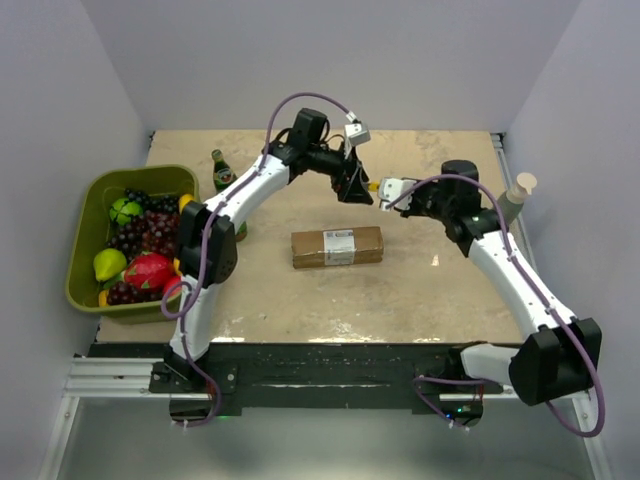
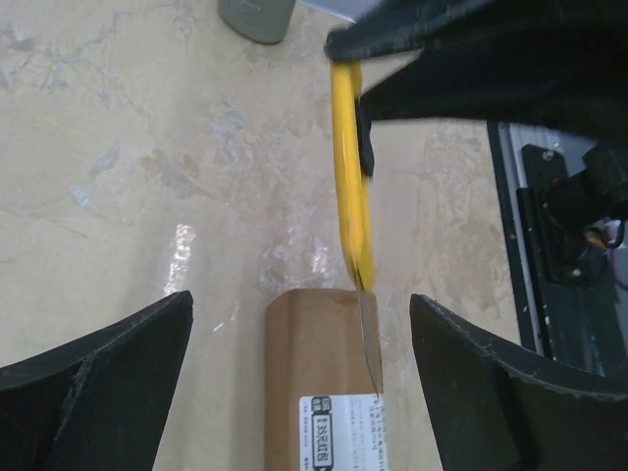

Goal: Unpack the express box
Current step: Pick up the knife from the center of the board.

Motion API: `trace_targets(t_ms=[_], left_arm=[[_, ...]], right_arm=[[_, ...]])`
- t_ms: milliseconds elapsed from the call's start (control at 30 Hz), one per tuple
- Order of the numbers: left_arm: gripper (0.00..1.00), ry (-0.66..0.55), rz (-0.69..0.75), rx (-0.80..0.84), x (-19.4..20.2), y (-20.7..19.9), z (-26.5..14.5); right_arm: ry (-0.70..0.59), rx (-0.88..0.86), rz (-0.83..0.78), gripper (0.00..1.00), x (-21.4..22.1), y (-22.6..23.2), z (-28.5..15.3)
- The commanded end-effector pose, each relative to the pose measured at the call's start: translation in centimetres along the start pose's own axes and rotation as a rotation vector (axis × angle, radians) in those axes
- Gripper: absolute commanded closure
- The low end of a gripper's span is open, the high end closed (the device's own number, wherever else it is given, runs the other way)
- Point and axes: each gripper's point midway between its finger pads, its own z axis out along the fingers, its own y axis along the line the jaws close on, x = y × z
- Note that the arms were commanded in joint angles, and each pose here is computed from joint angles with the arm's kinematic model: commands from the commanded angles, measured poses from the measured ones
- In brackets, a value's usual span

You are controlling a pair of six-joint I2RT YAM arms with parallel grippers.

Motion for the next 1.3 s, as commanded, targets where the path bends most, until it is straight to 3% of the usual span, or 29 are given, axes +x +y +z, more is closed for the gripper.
trace_targets(t_ms=[0, 167, 333, 567, 733, 833, 867, 933, 1000, 1100, 1167, 1233, 1267], left_arm=[[0.04, -0.085, 0.01, 0.11, -3.7, -2.9, 0.2], [0.07, -0.074, -0.008, 0.112, -3.0, -3.0, 0.4], [0.2, -0.059, -0.012, 0.1, -2.1, -2.7, 0.6], [0.51, -0.056, -0.024, 0.127, -1.4, -2.9, 1.0], [0.61, -0.067, -0.021, 0.16, -1.7, -3.5, 0.7], [0.71, -0.08, -0.023, 0.194, -2.0, -4.0, 0.3], [0.79, -0.08, -0.024, 0.203, -2.0, -4.2, 0.3], [0.83, -0.082, -0.023, 0.242, -1.9, -4.9, 0.1], [1.0, -0.09, -0.011, 0.277, -1.9, -5.5, 0.0], [1.0, -0.091, -0.011, 0.314, -1.6, -6.1, -0.2], [1.0, -0.087, -0.024, 0.328, -1.3, -6.3, -0.4], [1.0, -0.087, -0.014, 0.324, -1.1, -6.1, -0.7], [1.0, -0.084, -0.025, 0.327, -0.8, -6.0, -1.0]], right_arm=[[0.053, -0.001, -0.057, 0.96, 0.5, 0.6, 0.7], [0.05, 0.033, -0.045, 0.96, -0.1, -0.7, 0.4], [-0.002, 0.031, -0.075, 0.95, -1.7, -0.5, -0.4], [-0.066, 0.003, -0.125, 0.95, -4.3, 1.2, -1.5], [-0.075, -0.011, -0.16, 0.95, -5.3, 2.4, -1.8], [-0.069, -0.005, -0.141, 0.95, -5.5, 2.5, -1.8], [-0.068, -0.009, -0.137, 0.95, -5.6, 2.6, -1.8], [-0.07, -0.011, -0.135, 0.95, -5.7, 2.7, -1.7], [-0.072, -0.017, -0.134, 0.95, -5.7, 2.9, -1.7], [-0.08, -0.025, -0.112, 0.94, -6.0, 3.1, -1.7], [-0.087, -0.038, -0.055, 0.78, -6.4, 3.0, -1.9], [-0.1, -0.067, 0.096, 0.47, -7.0, 3.2, -2.1], [-0.103, -0.128, 0.145, 0.44, -7.8, 3.1, -3.3]])
